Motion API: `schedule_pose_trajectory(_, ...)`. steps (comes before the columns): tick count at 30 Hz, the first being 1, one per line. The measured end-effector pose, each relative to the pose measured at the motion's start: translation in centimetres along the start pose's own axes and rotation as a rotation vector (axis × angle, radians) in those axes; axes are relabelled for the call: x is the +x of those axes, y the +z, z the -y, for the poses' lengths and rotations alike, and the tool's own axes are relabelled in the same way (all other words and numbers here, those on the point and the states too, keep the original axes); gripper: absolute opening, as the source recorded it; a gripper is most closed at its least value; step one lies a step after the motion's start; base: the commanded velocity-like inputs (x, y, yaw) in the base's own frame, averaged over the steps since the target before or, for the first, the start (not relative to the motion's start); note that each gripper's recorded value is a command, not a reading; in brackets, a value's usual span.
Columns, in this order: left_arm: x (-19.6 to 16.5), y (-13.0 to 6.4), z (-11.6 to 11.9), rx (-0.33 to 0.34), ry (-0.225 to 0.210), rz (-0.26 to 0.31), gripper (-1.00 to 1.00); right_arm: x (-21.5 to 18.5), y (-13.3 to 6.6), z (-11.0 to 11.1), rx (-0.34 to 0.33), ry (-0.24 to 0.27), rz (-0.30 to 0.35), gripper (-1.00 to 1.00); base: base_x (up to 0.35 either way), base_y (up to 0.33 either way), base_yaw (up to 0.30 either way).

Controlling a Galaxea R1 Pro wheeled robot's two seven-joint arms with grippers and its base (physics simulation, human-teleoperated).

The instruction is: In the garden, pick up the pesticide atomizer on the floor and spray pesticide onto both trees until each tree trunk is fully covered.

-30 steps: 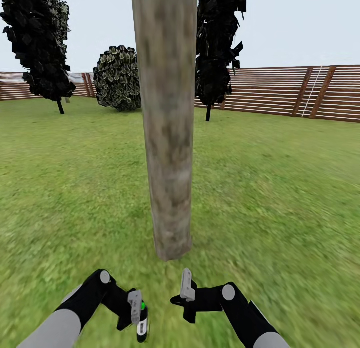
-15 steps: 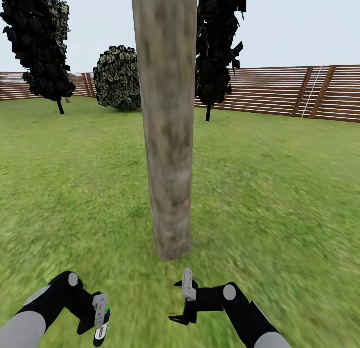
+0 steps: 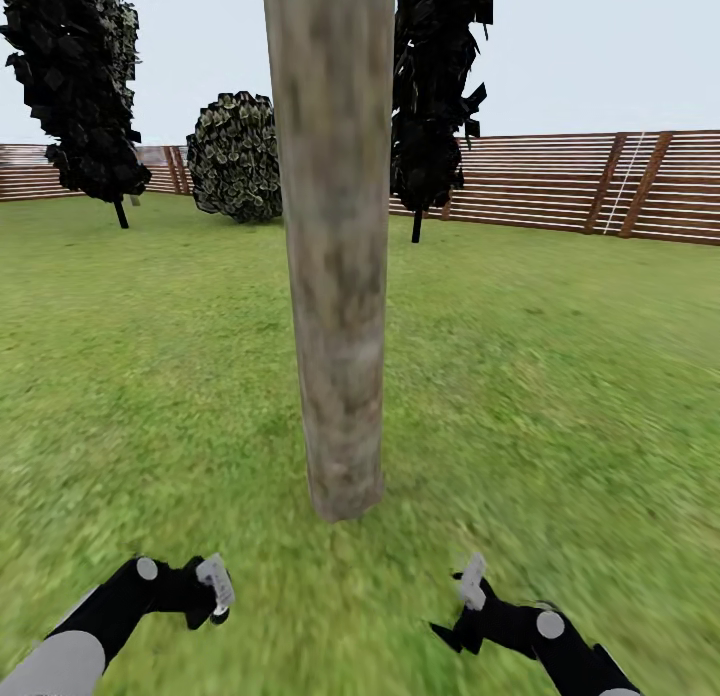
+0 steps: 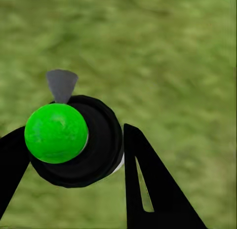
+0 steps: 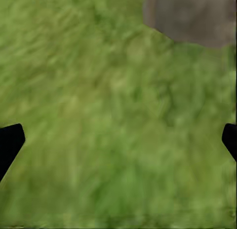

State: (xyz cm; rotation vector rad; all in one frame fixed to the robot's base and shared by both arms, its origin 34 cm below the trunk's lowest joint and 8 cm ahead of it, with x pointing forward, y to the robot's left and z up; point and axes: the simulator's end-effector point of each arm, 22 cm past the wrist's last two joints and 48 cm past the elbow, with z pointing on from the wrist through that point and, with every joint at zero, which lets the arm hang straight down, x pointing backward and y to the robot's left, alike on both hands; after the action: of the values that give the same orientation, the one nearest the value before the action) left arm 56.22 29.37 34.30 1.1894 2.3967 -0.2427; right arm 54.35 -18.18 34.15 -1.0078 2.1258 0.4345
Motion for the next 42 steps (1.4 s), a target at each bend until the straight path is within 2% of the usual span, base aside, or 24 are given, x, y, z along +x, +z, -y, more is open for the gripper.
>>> schedule_pose_trajectory(1,0.1,0.3,0.0,-0.016,-0.019,0.003,-1.00,1.0,-0.3,0.6,0.028,0.030,-0.009,1.00,0.000,0.000,0.000)
schedule_pose_trajectory(3,0.3,1.5,-0.6,-0.115,-0.145,0.033,-1.00,5.7,-2.2,4.4,0.231,0.172,-0.054,1.00,0.000,0.000,0.000)
schedule_pose_trajectory(4,0.2,1.5,-1.9,-0.192,-0.228,0.064,-1.00,7.4,-3.2,6.2,0.349,0.220,-0.068,1.00,0.000,0.000,0.000)
schedule_pose_trajectory(6,0.5,1.0,-4.4,-0.321,-0.344,0.099,-1.00,8.8,-4.5,8.1,0.494,0.251,-0.068,1.00,0.000,0.000,0.000)
schedule_pose_trajectory(8,1.6,0.4,-6.2,-0.436,-0.437,0.105,-1.00,9.4,-5.5,8.9,0.600,0.262,-0.046,1.00,0.000,0.000,0.000)
schedule_pose_trajectory(11,3.6,0.1,-6.9,-0.539,-0.530,0.080,-1.00,10.3,-7.3,8.6,0.749,0.281,0.019,1.00,0.000,0.000,0.000)
schedule_pose_trajectory(13,3.4,0.5,-6.4,-0.550,-0.553,0.079,-1.00,10.5,-8.7,8.1,0.833,0.287,0.074,1.00,0.000,0.000,0.000)
schedule_pose_trajectory(15,2.3,1.3,-5.4,-0.539,-0.558,0.091,-1.00,10.4,-9.7,7.8,0.874,0.287,0.118,1.00,0.000,0.000,0.000)
schedule_pose_trajectory(18,1.4,1.9,-4.7,-0.527,-0.563,0.099,-1.00,10.2,-10.1,7.6,0.892,0.286,0.144,1.00,0.000,0.000,0.000)
schedule_pose_trajectory(24,0.9,2.3,-4.0,-0.517,-0.573,0.100,-1.00,10.2,-10.0,7.4,0.893,0.289,0.148,1.00,0.090,-0.035,0.000)
schedule_pose_trajectory(27,0.4,2.8,-3.3,-0.503,-0.579,0.102,-1.00,10.1,-10.0,7.4,0.903,0.308,0.152,1.00,0.161,-0.114,0.000)
schedule_pose_trajectory(28,2.3,4.1,-0.3,-0.426,-0.635,-0.044,-1.00,11.0,-10.9,7.8,0.982,0.421,0.162,1.00,0.021,-0.014,0.000)
schedule_pose_trajectory(29,2.7,4.3,0.2,-0.415,-0.642,-0.064,-1.00,11.0,-10.8,7.7,0.982,0.424,0.161,1.00,0.008,-0.006,0.000)
schedule_pose_trajectory(37,2.6,4.2,0.1,-0.415,-0.639,-0.067,-1.00,11.0,-10.8,7.7,0.983,0.426,0.161,1.00,0.001,-0.001,-0.033)
schedule_pose_trajectory(38,2.3,4.9,2.0,-0.353,-0.663,-0.107,-1.00,10.8,-10.4,7.4,0.974,0.426,0.163,1.00,0.000,0.000,-0.269)
schedule_pose_trajectory(42,2.3,4.9,2.0,-0.352,-0.659,-0.108,-1.00,10.6,-10.1,7.1,0.970,0.431,0.166,1.00,0.000,0.000,-0.273)
